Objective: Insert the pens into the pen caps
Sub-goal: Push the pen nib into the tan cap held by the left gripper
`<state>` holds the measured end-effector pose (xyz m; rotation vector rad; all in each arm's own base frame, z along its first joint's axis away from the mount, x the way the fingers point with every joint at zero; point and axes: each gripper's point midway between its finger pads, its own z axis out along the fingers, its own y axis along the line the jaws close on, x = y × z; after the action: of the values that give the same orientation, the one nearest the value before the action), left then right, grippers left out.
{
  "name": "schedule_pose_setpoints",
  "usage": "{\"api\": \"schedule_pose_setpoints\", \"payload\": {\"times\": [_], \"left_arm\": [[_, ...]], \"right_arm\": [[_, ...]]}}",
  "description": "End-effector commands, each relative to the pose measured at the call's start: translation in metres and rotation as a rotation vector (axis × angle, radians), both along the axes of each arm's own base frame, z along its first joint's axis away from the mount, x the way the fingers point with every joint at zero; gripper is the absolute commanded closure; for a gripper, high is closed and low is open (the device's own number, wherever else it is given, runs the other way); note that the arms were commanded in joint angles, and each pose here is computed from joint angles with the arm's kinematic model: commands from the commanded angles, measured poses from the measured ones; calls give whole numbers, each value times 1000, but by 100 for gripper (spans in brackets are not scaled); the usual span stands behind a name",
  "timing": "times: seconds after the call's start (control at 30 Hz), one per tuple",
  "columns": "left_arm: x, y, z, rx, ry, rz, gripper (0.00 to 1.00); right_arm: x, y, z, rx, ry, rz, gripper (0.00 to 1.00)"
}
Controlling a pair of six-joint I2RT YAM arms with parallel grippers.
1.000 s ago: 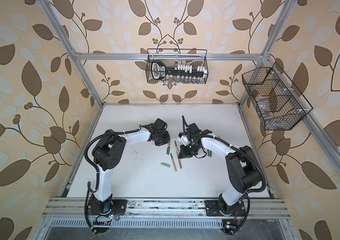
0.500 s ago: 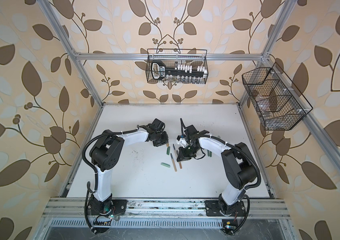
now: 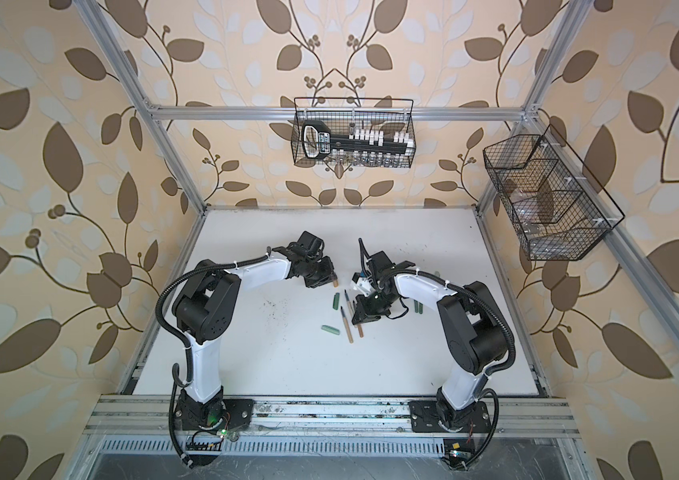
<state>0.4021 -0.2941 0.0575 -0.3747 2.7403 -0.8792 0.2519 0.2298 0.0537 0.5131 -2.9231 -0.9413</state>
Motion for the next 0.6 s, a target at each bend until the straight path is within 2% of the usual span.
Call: {"api": "schedule_pose_setpoints", "payload": {"times": [0.0,0.57], "left_arm": [[11,-15,60,-98,-117,-42,94],[-5,-27,78,-180,-130,-131,94]], "right_arm": [[2,8,1,26,7,16,96],[11,13,5,58,-6,4,97]]}}
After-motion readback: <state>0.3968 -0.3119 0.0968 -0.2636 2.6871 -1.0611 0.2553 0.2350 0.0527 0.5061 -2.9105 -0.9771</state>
